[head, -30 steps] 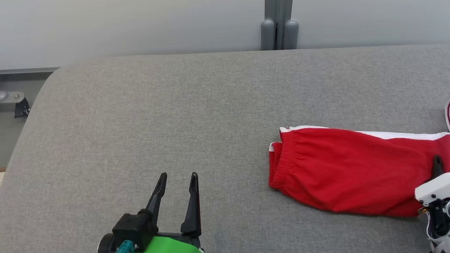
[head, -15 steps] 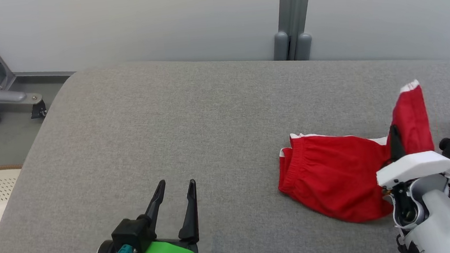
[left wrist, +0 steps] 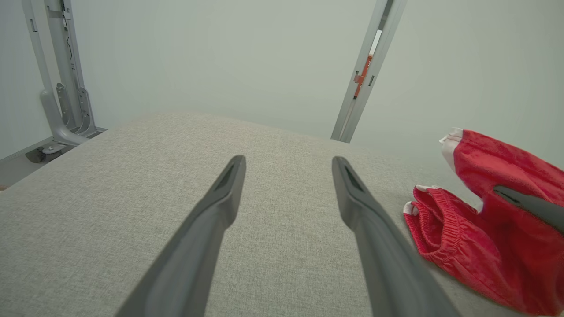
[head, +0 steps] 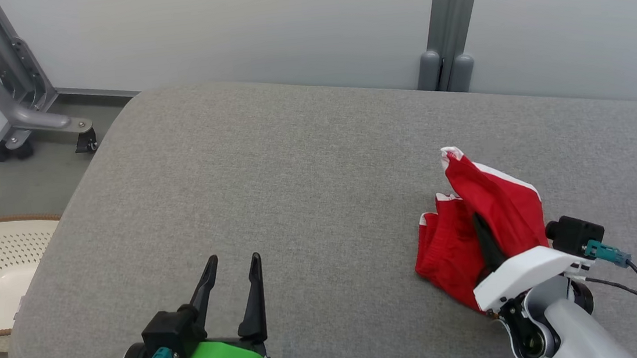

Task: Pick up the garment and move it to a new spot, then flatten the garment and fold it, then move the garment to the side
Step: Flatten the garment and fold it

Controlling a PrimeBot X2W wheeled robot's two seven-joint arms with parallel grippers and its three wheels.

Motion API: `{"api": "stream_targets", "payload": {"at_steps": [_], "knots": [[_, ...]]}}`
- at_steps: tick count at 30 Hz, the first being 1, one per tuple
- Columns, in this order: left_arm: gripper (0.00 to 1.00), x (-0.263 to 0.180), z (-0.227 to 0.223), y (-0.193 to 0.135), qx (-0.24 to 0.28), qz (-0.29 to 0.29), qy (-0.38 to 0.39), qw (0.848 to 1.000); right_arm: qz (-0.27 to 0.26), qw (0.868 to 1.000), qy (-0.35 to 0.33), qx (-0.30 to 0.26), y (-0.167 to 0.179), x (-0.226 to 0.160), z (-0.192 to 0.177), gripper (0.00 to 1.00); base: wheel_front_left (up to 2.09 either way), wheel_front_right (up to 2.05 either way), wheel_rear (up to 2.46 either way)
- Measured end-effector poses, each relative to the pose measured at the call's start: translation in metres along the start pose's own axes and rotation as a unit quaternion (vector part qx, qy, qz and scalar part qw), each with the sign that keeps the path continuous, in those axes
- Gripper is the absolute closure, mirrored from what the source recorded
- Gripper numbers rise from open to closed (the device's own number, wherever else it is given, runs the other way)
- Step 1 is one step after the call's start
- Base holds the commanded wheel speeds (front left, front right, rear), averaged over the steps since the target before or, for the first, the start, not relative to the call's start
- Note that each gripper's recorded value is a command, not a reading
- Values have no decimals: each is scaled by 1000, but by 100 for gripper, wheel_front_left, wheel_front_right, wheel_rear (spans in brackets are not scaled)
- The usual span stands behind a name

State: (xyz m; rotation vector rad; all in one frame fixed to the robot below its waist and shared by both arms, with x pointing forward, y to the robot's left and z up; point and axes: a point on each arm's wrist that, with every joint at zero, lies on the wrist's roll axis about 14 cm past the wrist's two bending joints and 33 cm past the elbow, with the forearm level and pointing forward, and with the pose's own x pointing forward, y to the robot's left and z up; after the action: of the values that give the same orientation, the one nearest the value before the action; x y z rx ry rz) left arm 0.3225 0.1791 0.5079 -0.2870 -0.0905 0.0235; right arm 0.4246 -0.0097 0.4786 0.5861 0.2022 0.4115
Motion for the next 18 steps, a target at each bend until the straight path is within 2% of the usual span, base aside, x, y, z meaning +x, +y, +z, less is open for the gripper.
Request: {"api": "stream_targets", "payload": {"at_steps": [2,3,4,11,15,18], "knots": [[0,-1,1,3,0,5,-1,1000,-6,1000,17,7,-3,-1,-10,100,0,0,0],[0,-1,1,4,0,6,-1,1000,-9,1000,23,8,-5,-2,-14,80,0,0,0],[0,-2,1,5,1,7,-1,1000,-9,999,32,6,-5,-3,-19,0,0,0,0],[0,-1,1,6,-1,10,-1,1000,44,995,87,7,30,-8,-52,0,0,0,0],[0,1,1,4,-2,7,-1,1000,69,987,141,16,47,-21,-80,0,0,0,0],[0,3,0,2,-2,3,-1,1000,85,983,159,22,57,-27,-88,0,0,0,0]]}}
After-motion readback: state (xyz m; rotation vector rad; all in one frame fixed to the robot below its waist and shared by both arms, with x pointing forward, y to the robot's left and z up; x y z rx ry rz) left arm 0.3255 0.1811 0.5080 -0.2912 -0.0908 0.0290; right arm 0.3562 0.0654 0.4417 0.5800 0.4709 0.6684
